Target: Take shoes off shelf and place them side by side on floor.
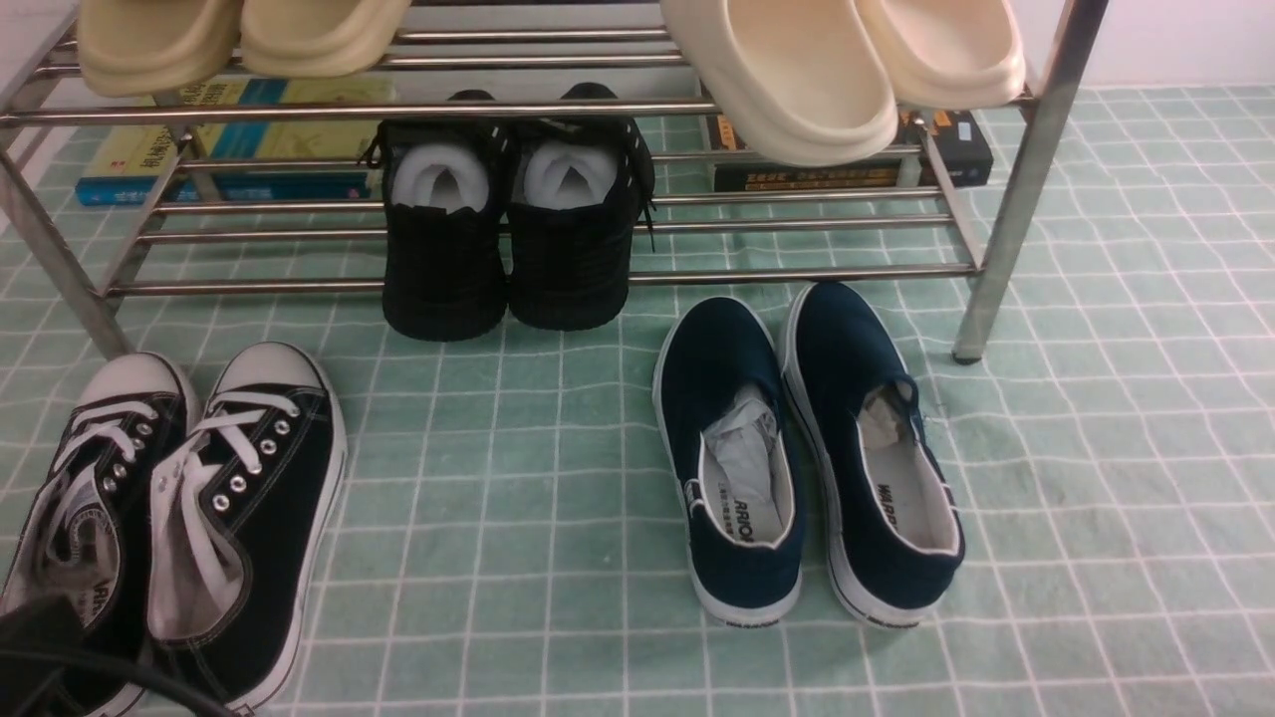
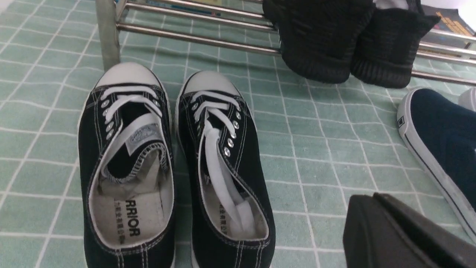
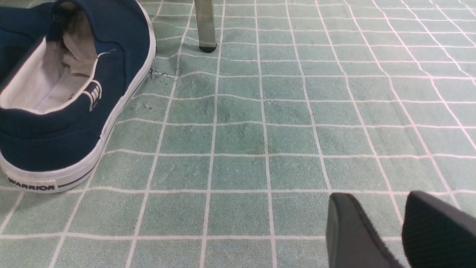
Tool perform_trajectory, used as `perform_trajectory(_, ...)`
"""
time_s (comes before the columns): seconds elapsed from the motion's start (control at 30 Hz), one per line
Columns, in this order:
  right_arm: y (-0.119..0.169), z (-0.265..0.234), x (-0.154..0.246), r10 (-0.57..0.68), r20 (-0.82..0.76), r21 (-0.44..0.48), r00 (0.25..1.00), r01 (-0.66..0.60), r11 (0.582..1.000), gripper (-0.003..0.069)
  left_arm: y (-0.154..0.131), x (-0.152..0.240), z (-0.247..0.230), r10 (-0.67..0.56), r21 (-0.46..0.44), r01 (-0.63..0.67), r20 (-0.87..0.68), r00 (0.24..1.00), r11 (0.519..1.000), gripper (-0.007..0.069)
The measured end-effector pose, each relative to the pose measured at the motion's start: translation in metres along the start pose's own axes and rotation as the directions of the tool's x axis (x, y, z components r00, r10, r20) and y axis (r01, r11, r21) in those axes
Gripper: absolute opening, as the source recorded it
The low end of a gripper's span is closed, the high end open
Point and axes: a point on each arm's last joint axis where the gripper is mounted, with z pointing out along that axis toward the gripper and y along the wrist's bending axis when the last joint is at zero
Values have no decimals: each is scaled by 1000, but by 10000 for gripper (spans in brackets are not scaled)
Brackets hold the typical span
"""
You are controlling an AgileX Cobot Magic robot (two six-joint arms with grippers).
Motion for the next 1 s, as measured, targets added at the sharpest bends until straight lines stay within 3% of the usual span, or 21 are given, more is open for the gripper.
perform_trajectory(0.67,0,0,0,0,0,0,1000,0,1000,240,9,9,0,106,-81,-107,-17,994,991,20)
perform_trajectory(1.0,0,0,0,0,0,0,1000,0,1000,240,27,38,-1,-18,-228,38,89,996,973,33)
